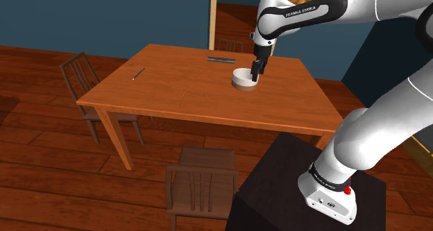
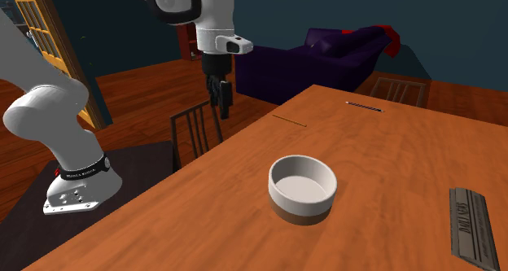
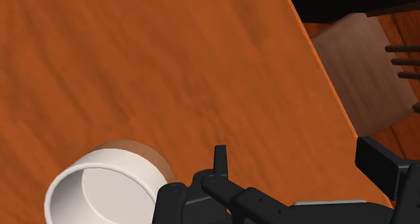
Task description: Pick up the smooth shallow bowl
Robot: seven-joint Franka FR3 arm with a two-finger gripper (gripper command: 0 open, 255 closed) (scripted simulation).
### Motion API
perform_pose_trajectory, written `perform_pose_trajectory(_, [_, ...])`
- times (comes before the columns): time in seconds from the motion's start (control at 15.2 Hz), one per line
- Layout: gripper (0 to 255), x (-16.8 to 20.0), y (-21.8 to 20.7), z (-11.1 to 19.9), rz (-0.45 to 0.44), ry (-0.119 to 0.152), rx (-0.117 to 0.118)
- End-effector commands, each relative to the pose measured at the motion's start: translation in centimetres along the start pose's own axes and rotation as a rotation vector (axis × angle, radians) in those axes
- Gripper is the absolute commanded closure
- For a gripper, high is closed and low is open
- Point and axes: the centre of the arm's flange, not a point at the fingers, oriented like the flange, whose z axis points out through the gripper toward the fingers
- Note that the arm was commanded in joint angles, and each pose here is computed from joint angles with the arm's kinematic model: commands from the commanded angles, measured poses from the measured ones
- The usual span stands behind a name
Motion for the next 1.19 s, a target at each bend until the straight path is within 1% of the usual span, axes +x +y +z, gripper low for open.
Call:
perform_pose_trajectory(0.0, [0, 1.8, 1.7, 1.2, -0.005, 0.006, 0.003])
perform_pose_trajectory(0.92, [0, 13.2, 14.1, 8.6, -0.032, 0.040, 0.029])
perform_pose_trajectory(1.12, [0, 13.7, 14.5, 9.9, -0.033, 0.042, 0.030])
